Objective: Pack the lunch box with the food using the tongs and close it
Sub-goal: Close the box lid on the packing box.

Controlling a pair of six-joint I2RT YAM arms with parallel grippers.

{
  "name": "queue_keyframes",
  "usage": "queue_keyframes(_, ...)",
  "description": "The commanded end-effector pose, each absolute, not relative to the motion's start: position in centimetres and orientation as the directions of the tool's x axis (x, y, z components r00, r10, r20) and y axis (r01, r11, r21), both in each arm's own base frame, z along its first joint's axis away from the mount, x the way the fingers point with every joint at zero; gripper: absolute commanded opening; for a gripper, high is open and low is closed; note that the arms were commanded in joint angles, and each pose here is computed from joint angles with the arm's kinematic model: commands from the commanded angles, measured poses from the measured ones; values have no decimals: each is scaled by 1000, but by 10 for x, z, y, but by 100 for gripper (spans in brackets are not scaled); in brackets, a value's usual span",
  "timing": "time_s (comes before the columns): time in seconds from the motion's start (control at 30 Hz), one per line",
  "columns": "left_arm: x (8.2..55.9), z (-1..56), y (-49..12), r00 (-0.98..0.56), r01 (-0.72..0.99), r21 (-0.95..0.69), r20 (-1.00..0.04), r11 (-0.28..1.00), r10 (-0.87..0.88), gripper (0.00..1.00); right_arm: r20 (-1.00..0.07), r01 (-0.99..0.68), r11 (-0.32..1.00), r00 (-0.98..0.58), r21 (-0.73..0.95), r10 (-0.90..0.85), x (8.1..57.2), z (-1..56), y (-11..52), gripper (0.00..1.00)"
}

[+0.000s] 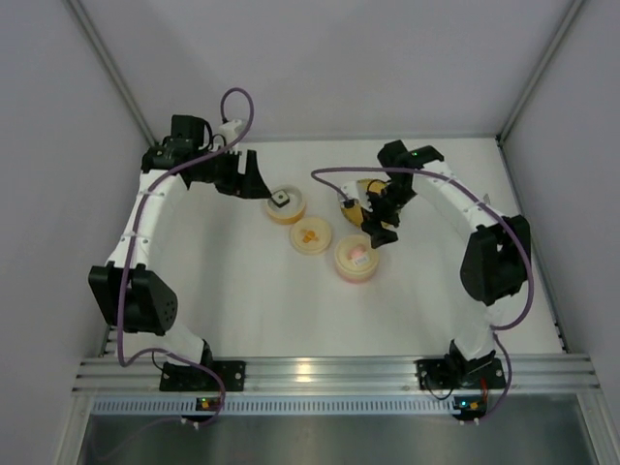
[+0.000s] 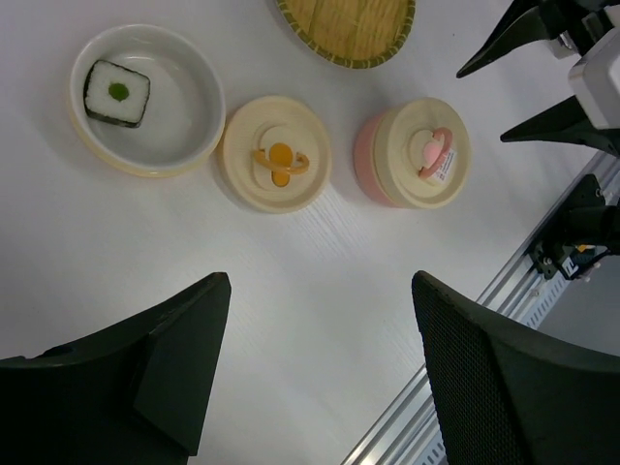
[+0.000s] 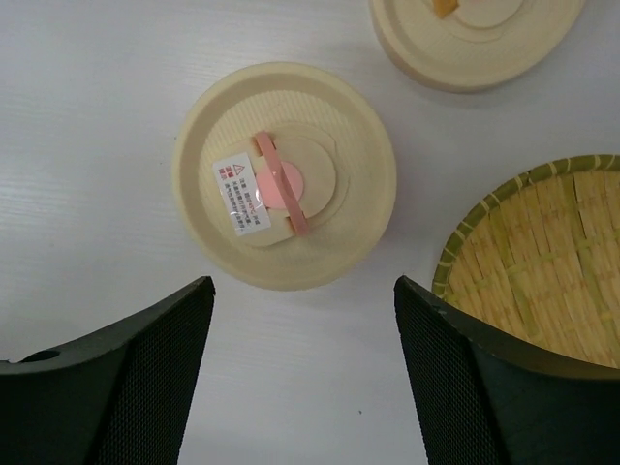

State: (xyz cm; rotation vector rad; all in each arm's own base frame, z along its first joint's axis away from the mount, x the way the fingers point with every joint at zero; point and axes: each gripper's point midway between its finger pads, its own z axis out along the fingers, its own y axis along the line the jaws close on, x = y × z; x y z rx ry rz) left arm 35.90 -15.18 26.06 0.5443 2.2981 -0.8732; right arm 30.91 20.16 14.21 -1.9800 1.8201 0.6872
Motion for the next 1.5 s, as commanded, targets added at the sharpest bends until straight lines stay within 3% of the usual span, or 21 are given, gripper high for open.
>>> queue_keyframes(0.0, 348, 284, -166, -666, 636, -452, -731, 625, 148, 81, -537, -964, -264, 228, -11, -812, 297, 154, 215, 74)
queue_keyframes(0.13, 353, 285, -153, -671, 614, -466, -733, 637, 111, 81, -483, -948, -319, 283, -6, -829, 291, 138, 224, 73)
queue_keyframes(0.37, 354, 271, -146, -689, 596, -484, -718, 641, 98, 81, -386, -967, -255, 229, 16, -894, 293, 120, 230, 75)
queue_keyframes(0.93, 356, 262, -133, -688, 581, -487, -722, 652, 73, 80, -358, -999, -31, 23, 17, -933, 306, 115, 243, 68)
queue_keyframes(1.47, 354, 264, -130, -678, 584, -474, -731, 659, 74, 80, -328, -999, 15, -4, -32, -945, 306, 107, 246, 59)
